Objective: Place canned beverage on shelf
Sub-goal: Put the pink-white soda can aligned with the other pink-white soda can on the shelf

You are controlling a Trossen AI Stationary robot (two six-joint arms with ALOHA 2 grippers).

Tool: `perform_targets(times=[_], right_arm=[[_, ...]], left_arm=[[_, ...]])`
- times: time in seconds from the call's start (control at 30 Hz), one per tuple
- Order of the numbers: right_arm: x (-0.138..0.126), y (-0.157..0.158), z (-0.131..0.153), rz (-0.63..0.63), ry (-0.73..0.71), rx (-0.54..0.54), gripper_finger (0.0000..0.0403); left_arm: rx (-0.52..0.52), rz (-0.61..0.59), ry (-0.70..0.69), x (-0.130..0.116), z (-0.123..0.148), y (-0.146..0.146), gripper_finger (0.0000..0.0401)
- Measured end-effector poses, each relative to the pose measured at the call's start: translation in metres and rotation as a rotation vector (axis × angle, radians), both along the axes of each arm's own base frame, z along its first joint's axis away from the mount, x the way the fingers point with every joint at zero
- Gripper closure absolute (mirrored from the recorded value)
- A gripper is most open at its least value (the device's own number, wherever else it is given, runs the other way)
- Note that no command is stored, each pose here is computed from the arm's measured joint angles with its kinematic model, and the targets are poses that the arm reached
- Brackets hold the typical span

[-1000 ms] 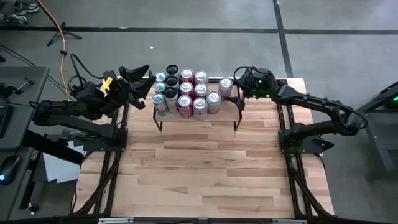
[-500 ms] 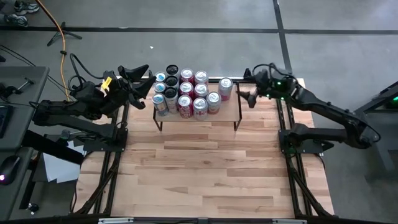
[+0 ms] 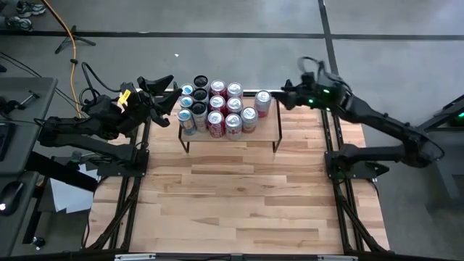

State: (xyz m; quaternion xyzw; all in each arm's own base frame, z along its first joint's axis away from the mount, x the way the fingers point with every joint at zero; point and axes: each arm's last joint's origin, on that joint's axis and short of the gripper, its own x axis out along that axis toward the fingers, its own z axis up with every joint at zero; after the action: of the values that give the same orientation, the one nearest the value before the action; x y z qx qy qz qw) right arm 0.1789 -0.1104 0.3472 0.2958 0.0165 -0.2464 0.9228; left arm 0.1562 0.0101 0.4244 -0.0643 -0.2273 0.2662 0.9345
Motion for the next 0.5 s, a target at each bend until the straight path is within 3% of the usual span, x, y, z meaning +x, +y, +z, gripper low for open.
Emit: perform_targets(times=[0.13,0.3,0.5], right_arm=[[0.023,-0.005,0.017,-0.041,0.252,0.169,0.0025],[0.043,-0.018,0.051,-0.055,0.485,0.229,0.0025],[0.072,-0.033,0.072,-0.081,0.579,0.303,0.0025]], left_arm=[[-0.001,0.0,0.0,0.0,0.0,0.0,0.0144],[-0.001,-0.001,-0.001,0.0,0.0,0.0,0.0144],[-0.001,-0.001,-0.001,0.0,0.0,0.0,0.0144]])
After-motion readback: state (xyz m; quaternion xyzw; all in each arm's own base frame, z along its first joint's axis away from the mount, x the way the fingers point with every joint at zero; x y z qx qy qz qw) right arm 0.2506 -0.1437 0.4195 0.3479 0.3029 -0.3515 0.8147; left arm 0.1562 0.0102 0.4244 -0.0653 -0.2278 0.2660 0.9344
